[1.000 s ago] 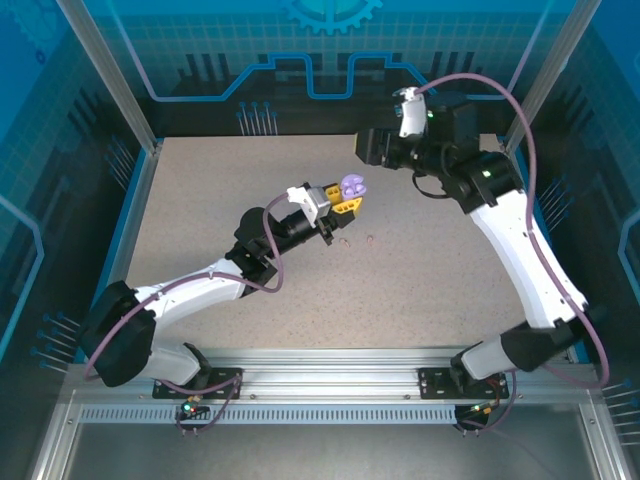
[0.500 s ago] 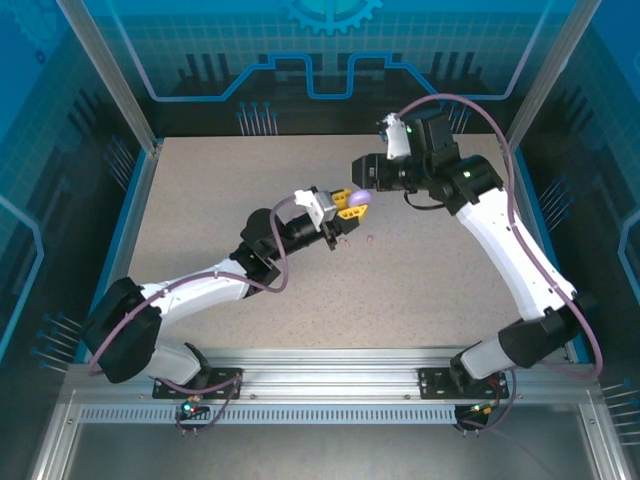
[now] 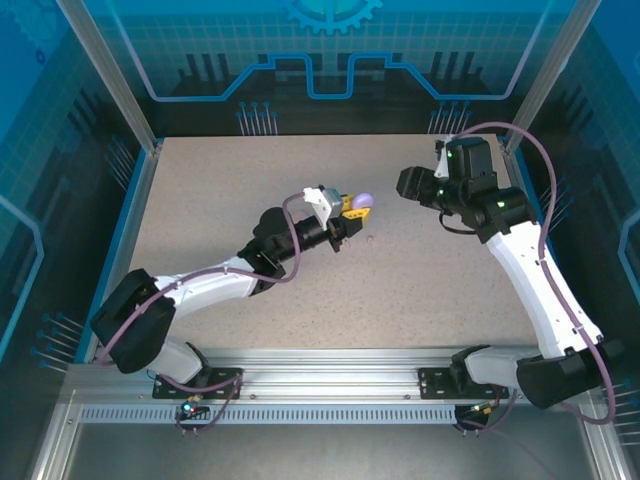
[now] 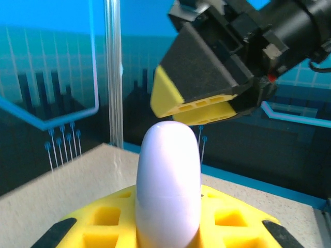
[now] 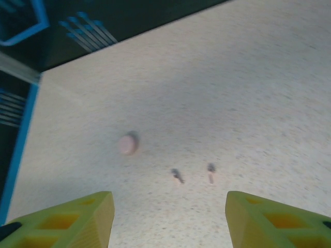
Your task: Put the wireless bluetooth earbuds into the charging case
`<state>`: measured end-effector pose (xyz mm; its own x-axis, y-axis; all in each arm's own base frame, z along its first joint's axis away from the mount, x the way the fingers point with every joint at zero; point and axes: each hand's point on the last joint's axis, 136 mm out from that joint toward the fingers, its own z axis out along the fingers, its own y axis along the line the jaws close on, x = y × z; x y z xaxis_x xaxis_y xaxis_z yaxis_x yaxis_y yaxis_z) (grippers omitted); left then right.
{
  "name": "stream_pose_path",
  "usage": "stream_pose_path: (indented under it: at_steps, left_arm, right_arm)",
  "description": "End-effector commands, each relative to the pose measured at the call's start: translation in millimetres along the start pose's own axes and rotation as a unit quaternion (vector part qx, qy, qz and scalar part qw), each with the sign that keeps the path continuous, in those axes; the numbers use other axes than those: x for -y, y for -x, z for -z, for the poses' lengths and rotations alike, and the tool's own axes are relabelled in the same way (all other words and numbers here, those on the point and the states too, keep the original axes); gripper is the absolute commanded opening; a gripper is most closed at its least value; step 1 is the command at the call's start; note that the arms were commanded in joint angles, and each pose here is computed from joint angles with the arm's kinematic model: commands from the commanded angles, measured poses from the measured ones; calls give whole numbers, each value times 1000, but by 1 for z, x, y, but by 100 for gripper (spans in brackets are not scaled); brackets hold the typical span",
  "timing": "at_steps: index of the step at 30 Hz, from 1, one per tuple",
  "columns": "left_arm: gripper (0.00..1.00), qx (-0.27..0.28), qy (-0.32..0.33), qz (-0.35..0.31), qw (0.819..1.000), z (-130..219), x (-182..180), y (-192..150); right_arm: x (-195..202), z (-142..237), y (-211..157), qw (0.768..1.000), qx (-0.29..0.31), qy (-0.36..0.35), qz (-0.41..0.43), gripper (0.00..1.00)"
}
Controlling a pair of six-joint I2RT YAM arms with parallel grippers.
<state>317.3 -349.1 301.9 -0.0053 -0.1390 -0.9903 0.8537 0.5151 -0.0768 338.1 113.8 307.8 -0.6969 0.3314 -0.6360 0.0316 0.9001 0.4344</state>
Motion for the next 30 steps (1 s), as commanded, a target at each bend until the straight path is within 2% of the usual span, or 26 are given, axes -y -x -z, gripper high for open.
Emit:
stream_pose_path:
  at_steps: [1,5,9,13,18,24,30]
  left_arm:
    - [0,-50,34,103,993,-13,-17,-33]
    - [0,-107,53,204,972,-31,-27,-78]
    - [0,-132,70,294,944,-48,-35,-115]
    - [0,-159,63,368,914,-68,-27,-151]
    - [0,-179,57,419,888,-91,-1,-186]
    - [0,-199,88,469,856,-106,25,-220]
    - [0,-225,130,544,798,-115,37,-261]
  right_arm:
    - [19,10,4,998,35,-32,-29,60]
    - [42,10,-5,996,34,-69,-38,61]
    - [55,10,-15,995,26,-80,-48,61]
    - [65,12,-21,994,27,-89,-58,61]
    - [74,15,-19,992,35,-97,-72,61]
    - [77,20,-15,991,42,-99,-78,61]
    - [79,19,-15,991,41,-100,-81,62]
